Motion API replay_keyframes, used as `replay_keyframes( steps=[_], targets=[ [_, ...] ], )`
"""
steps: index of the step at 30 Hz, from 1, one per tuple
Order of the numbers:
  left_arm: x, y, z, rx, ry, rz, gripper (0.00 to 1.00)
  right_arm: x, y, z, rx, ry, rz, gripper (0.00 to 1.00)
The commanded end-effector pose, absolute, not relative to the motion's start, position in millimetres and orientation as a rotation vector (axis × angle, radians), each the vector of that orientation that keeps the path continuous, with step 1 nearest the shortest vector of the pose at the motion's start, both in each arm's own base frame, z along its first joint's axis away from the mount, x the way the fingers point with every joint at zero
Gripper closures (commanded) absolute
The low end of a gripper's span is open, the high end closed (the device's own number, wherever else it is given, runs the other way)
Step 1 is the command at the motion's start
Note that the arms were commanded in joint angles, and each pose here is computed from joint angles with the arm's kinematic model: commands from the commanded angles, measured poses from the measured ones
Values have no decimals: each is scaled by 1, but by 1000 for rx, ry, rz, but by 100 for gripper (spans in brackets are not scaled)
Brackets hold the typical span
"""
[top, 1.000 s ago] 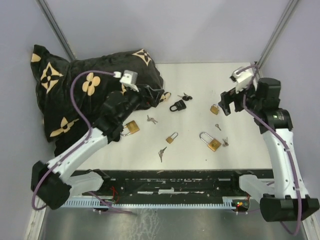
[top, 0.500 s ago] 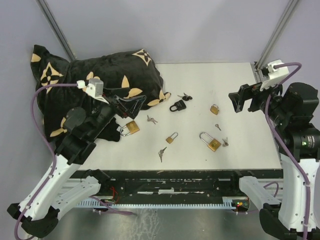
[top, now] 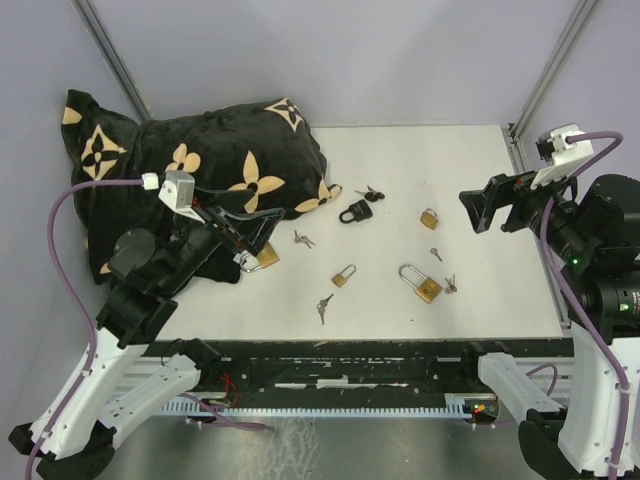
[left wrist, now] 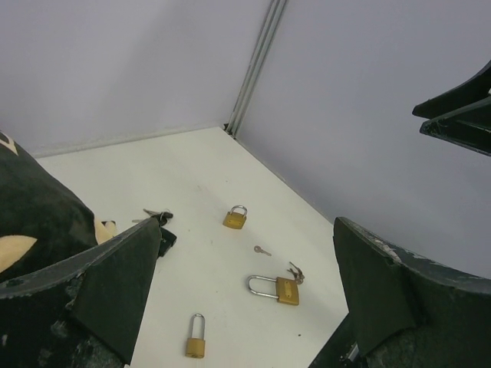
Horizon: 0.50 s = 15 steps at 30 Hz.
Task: Lock with the key
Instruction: Reset both arms
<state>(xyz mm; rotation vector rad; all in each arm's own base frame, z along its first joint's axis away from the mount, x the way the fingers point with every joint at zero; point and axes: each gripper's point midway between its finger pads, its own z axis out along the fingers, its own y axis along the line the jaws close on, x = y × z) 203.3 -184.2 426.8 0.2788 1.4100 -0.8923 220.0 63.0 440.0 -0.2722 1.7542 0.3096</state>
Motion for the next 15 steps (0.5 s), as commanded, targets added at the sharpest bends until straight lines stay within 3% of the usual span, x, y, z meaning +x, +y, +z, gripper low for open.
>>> replay_keyframes(
  steps=[1,15],
  targets=[
    [190,-181,444,271,1364,-943,1,213,64,458,-274,1702,310,1],
    [188,-185,445,283,1359,-972,1,212,65,458,-276,1706,321,1]
  ],
)
